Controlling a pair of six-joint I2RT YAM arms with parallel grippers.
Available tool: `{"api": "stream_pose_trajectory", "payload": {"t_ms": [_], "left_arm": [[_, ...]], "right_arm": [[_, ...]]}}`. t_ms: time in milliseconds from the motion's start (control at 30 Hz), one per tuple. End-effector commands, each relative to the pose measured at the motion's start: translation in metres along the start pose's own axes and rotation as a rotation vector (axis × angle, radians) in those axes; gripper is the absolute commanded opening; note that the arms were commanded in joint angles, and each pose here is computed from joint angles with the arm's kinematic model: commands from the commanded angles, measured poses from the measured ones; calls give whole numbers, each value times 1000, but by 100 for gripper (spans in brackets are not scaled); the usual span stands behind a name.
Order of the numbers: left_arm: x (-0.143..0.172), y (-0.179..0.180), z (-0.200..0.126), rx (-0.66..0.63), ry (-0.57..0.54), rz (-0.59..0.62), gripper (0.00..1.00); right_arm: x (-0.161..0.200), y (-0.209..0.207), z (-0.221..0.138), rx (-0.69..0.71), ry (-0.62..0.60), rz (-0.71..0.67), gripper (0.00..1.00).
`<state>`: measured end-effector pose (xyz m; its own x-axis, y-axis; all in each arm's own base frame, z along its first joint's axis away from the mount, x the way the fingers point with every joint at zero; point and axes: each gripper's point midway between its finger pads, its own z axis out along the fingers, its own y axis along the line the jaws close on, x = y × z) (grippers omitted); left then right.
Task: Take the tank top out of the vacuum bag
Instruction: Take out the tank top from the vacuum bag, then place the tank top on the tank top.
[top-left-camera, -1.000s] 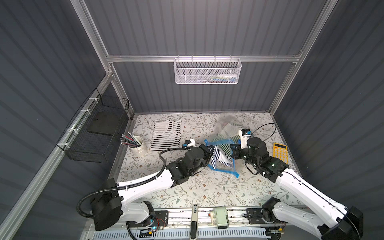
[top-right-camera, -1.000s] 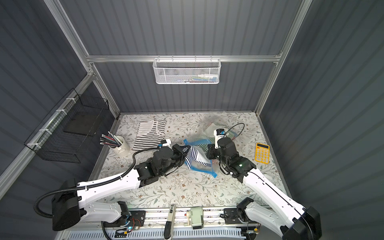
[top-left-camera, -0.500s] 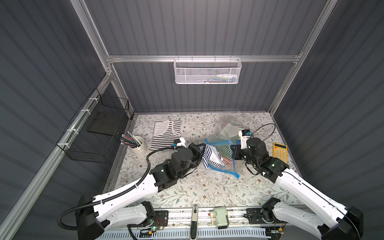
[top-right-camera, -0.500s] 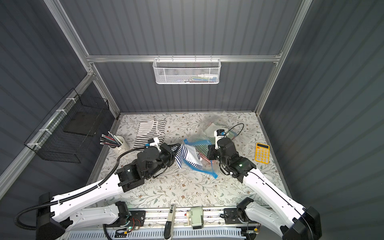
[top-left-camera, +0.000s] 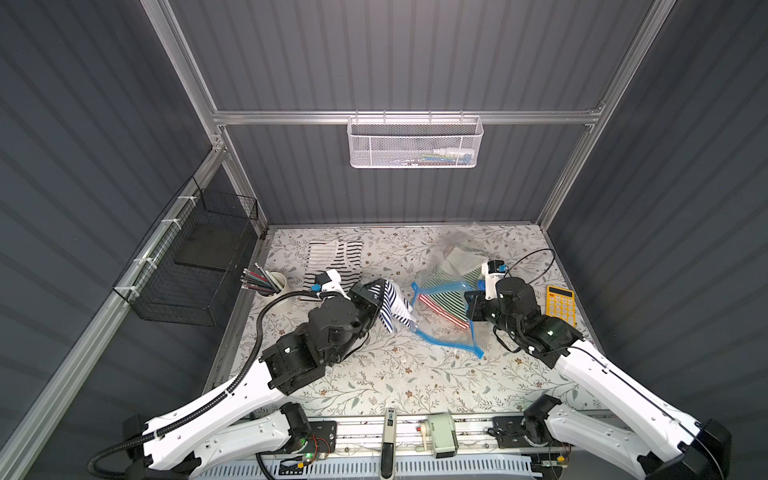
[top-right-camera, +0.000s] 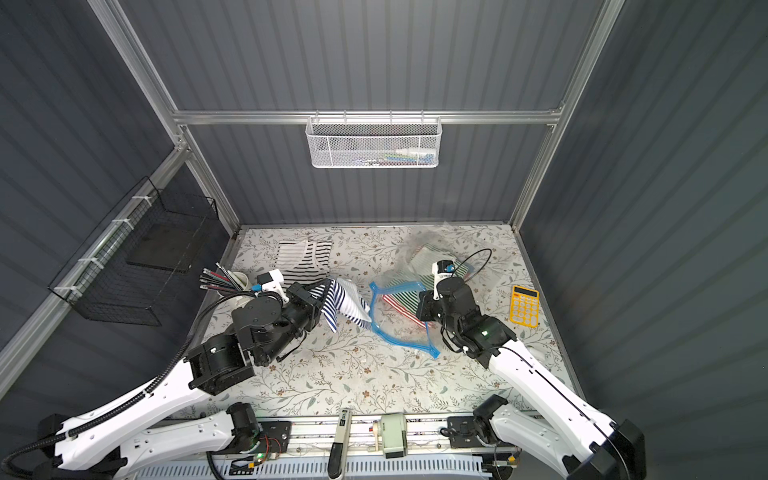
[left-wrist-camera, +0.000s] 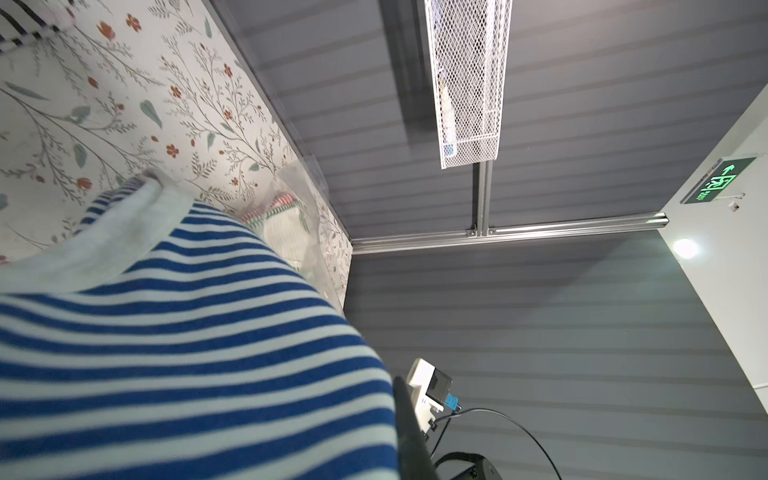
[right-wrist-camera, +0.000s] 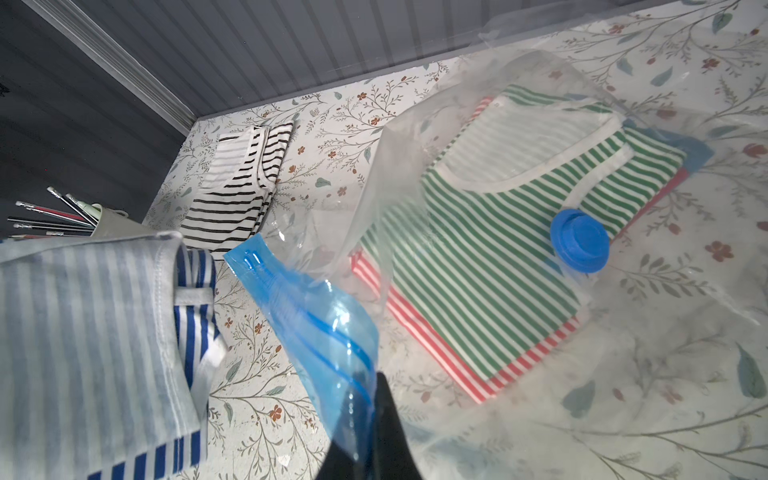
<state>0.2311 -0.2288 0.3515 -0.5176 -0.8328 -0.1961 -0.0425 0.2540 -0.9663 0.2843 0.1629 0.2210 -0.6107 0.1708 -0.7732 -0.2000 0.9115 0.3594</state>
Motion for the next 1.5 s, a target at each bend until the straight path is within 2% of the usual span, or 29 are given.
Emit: {"api": "stream_pose_trajectory", "payload": {"t_ms": [0, 200, 567, 867, 1300, 1467], "left_arm": [[-18, -1, -8, -4, -82, 45, 0], [-39, 3, -17, -22, -169, 87, 0], [-41, 0, -7, -22, -177, 180, 0], [-44, 0, 21, -11, -165, 208, 0], [-86, 31, 76, -43, -126, 127, 0], [-100, 18, 90, -52, -143, 193, 0]], "right_arm": [[0, -2, -2, 6, 3, 10, 0], [-1, -1, -6, -3, -7, 6, 0], [2, -3, -7, -7, -11, 17, 0], [5, 1, -4, -29, 0, 38, 0], [21, -1, 0, -44, 40, 73, 0], [27, -1, 2, -56, 42, 82, 0]]}}
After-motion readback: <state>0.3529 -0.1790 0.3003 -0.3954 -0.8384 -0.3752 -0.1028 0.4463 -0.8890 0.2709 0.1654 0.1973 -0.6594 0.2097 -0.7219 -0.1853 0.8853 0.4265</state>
